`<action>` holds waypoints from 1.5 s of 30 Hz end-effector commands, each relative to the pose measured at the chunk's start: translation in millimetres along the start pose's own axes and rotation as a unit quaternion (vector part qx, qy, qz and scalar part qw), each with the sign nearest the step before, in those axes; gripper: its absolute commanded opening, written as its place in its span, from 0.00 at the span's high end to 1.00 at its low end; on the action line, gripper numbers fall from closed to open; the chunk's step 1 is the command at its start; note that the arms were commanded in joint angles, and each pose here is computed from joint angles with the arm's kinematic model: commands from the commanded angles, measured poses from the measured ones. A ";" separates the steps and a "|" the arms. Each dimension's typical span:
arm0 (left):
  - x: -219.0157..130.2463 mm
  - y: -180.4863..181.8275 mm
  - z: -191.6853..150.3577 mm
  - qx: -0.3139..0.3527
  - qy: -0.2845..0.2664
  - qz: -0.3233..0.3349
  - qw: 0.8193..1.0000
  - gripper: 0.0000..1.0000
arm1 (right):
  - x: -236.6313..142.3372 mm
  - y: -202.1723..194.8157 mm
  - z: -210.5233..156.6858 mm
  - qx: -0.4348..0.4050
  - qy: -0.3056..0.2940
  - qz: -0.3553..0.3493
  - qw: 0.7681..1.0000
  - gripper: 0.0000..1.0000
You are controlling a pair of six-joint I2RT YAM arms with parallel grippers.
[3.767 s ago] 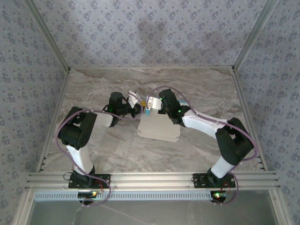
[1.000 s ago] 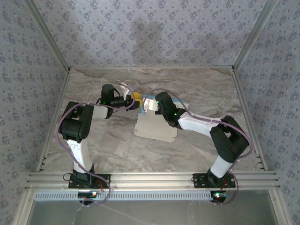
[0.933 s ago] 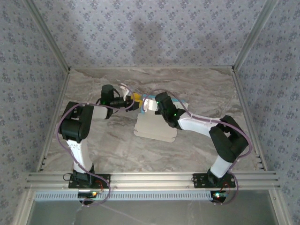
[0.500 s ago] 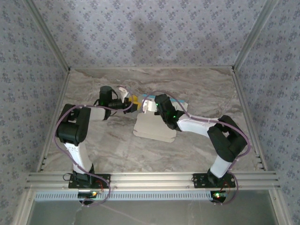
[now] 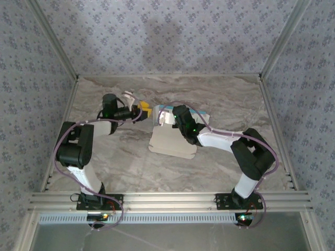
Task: Fold the paper box
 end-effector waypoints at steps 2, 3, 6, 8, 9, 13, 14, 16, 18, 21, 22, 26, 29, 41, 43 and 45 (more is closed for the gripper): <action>-9.0 11.7 12.1 0.023 -0.018 0.041 0.999 0.56 | -0.4 17.7 -2.0 -0.013 0.001 0.027 1.000 1.00; -6.1 10.3 7.2 0.018 -0.005 0.032 0.999 0.56 | -0.1 19.0 -1.2 -0.013 0.000 0.030 0.999 1.00; 3.4 5.3 -16.9 0.012 0.047 0.015 0.999 0.56 | 1.2 18.9 -0.6 -0.013 0.001 0.032 0.999 1.00; 10.9 -1.3 -34.2 0.016 0.086 0.004 0.996 0.56 | 2.5 19.5 -0.8 -0.013 0.002 0.033 0.999 1.00; 14.7 -4.8 -41.2 0.019 0.105 -0.004 0.994 0.56 | 2.6 18.9 -0.3 -0.012 0.001 0.033 0.999 1.00; 23.6 -11.0 -53.3 0.019 0.133 -0.020 0.991 0.56 | 2.8 18.3 1.6 -0.011 -0.001 0.037 0.999 1.00; 24.8 -11.9 -53.8 0.021 0.134 -0.020 0.991 0.57 | 3.3 18.5 1.5 -0.011 -0.001 0.037 0.999 1.00; 27.4 -13.0 -53.6 0.024 0.133 -0.022 0.991 0.57 | 2.6 18.3 2.5 -0.009 -0.003 0.038 0.999 1.00; 29.0 -12.1 -54.2 0.024 0.135 -0.021 0.990 0.57 | 2.8 19.0 2.6 -0.010 -0.002 0.040 0.999 1.00; 24.3 -13.5 -43.1 0.030 0.107 -0.021 0.994 0.60 | 3.1 19.0 1.5 -0.009 0.000 0.043 0.999 1.00; 22.7 -14.3 -38.1 0.033 0.095 -0.022 0.995 0.60 | 3.1 19.4 1.5 -0.009 -0.001 0.044 0.999 1.00; 11.6 -13.1 -19.5 0.044 0.069 -0.018 0.996 0.62 | 3.4 16.8 0.8 -0.009 0.000 0.043 0.999 1.00; -1.5 -4.6 -3.2 0.048 0.030 0.003 0.998 0.62 | 3.2 16.1 1.5 -0.010 -0.001 0.043 0.999 1.00; 6.9 20.4 -3.7 0.040 0.046 0.029 0.998 0.65 | -0.1 16.0 4.5 -0.016 -0.004 0.044 0.999 1.00; 17.0 14.6 -11.8 0.046 0.081 0.018 0.996 0.64 | -0.1 16.1 4.4 -0.016 -0.003 0.045 0.999 1.00; 24.8 12.6 -16.4 0.049 0.102 0.017 0.993 0.64 | -0.3 15.7 5.7 -0.015 -0.004 0.044 0.999 1.00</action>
Point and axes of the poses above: each hand's point on the last joint's axis, 136 mm out from that joint toward the fingers, its own x axis out along the fingers, its own y axis along the line the jaws close on, z = x × y, the point moved 1 cm from there along -x, back along the fingers, and after that the axes turned 10 degrees about -x, right-handed, at the moved point
